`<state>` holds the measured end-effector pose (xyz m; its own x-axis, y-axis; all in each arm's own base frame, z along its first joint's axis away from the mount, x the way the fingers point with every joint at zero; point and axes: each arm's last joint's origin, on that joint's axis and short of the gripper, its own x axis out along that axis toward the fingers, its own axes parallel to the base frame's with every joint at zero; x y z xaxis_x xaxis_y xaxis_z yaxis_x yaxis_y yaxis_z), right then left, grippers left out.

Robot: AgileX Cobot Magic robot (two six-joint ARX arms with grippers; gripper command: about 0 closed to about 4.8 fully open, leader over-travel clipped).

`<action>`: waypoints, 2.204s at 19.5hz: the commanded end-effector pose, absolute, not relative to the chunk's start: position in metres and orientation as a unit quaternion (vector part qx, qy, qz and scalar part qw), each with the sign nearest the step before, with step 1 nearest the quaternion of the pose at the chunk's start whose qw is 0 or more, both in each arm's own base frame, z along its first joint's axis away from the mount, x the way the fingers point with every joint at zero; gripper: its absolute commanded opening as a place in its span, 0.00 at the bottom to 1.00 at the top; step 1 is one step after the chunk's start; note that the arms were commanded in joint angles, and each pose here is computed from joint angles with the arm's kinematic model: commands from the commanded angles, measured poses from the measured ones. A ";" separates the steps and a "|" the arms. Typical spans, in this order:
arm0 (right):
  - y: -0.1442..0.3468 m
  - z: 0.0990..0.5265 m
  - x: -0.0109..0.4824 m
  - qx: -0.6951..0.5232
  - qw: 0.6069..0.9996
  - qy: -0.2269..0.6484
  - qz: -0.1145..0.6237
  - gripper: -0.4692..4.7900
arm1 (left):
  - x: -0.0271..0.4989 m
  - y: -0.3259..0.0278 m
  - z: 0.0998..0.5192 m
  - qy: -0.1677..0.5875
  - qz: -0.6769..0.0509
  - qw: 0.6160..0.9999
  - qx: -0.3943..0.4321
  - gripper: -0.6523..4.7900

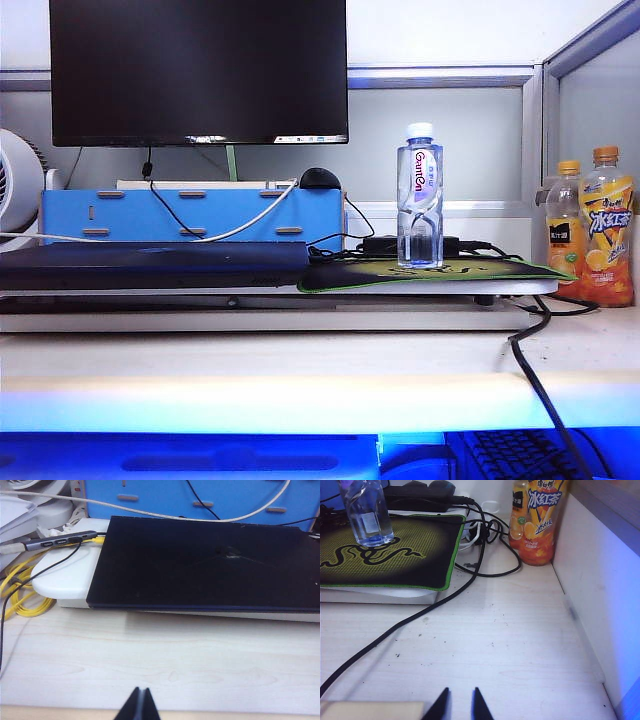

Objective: Pick up the mineral water bottle and place it on the laptop.

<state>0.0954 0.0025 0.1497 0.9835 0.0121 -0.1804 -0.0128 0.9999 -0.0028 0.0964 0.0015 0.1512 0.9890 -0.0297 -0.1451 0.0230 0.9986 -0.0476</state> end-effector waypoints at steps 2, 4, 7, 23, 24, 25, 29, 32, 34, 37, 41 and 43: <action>0.002 0.149 0.095 0.000 0.996 0.093 0.005 0.23 | 0.096 0.001 0.151 0.073 -0.015 0.997 -0.022 0.12; 0.002 0.149 0.095 0.000 0.996 0.093 0.005 0.23 | 0.096 0.001 0.151 0.073 -0.015 0.997 -0.022 0.12; 0.002 0.149 0.095 0.000 0.996 0.093 0.005 0.23 | 0.096 0.001 0.151 0.073 -0.015 0.997 -0.022 0.12; 0.008 0.253 0.089 0.230 0.956 -0.123 0.137 0.23 | 0.096 0.001 0.151 0.073 -0.015 0.997 -0.022 0.12; 0.010 0.261 0.094 0.227 0.955 -0.100 0.160 0.23 | 0.096 0.001 0.151 0.073 -0.015 0.997 -0.022 0.12; 0.013 0.271 0.103 0.222 0.953 -0.071 0.192 0.23 | 0.096 0.001 0.151 0.073 -0.015 0.997 -0.022 0.12; 0.023 0.301 0.143 0.236 0.910 0.042 0.337 0.23 | 0.096 0.001 0.151 0.073 -0.015 0.997 -0.022 0.12; 0.028 0.297 0.164 0.285 0.855 0.124 0.416 0.23 | 0.096 0.001 0.151 0.073 -0.015 0.997 -0.022 0.12; 0.029 0.287 0.168 0.301 0.838 0.173 0.421 0.23 | 0.096 0.001 0.151 0.073 -0.015 0.997 -0.022 0.12; 0.029 0.283 0.168 0.244 0.854 0.157 0.433 0.92 | 0.096 0.001 0.151 0.073 -0.015 0.997 -0.022 0.12; 0.027 0.284 0.171 0.168 0.905 0.109 0.375 1.00 | 0.096 0.001 0.151 0.073 -0.015 0.997 -0.022 0.12; 0.033 0.288 0.173 0.092 0.938 0.077 0.324 1.00 | 0.096 0.001 0.151 0.073 -0.015 0.997 -0.022 0.12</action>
<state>0.1721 0.0316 0.2827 0.7319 0.6753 -0.0905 -0.6190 0.7145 0.3261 0.0964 0.0015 0.1512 0.9890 -0.0301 -0.1451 0.0234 0.9986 -0.0477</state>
